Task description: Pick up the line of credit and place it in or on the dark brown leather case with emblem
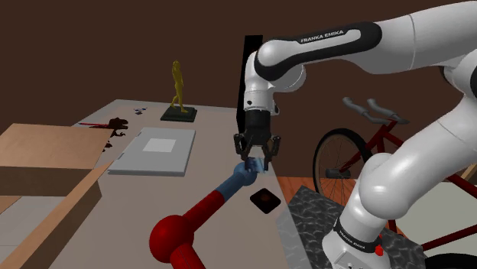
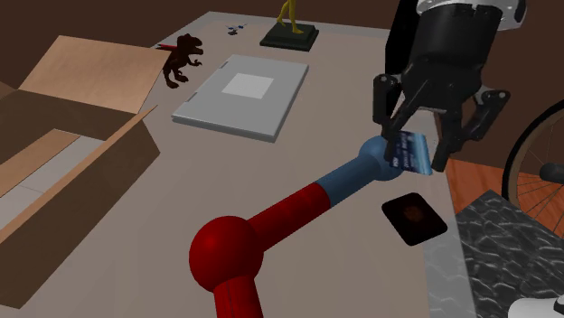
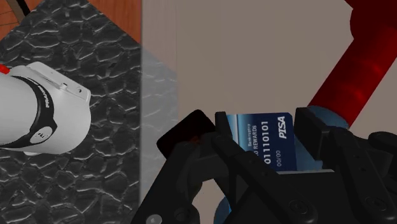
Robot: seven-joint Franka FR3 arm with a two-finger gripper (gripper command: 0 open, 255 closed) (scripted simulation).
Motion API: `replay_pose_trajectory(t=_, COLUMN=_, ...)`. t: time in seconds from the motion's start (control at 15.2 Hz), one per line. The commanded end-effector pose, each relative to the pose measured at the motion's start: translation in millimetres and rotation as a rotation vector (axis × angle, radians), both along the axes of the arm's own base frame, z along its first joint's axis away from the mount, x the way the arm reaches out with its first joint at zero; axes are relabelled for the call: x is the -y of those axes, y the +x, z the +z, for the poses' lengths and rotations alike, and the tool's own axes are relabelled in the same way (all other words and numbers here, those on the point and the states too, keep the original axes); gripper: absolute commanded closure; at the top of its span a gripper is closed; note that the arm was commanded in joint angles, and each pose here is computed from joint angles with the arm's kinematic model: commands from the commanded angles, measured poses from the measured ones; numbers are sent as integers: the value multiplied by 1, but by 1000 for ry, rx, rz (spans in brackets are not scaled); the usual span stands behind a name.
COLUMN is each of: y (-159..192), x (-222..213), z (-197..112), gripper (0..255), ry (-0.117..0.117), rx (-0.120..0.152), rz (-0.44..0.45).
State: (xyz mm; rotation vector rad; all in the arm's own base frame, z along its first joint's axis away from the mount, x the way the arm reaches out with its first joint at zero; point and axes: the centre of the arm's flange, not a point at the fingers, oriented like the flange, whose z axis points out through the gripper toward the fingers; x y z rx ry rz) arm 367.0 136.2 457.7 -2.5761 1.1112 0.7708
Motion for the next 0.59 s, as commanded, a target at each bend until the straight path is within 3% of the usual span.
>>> replay_pose_trajectory(t=0.0, y=-22, x=12, z=-4, gripper=255, ry=0, rx=-1, rz=1)
replay_pose_trajectory(t=0.2, y=-55, x=33, z=-2, gripper=255, ry=0, rx=-1, rz=1)
replay_pose_trajectory(t=0.53, y=-55, x=33, z=-28, gripper=255, ry=0, rx=-1, rz=1)
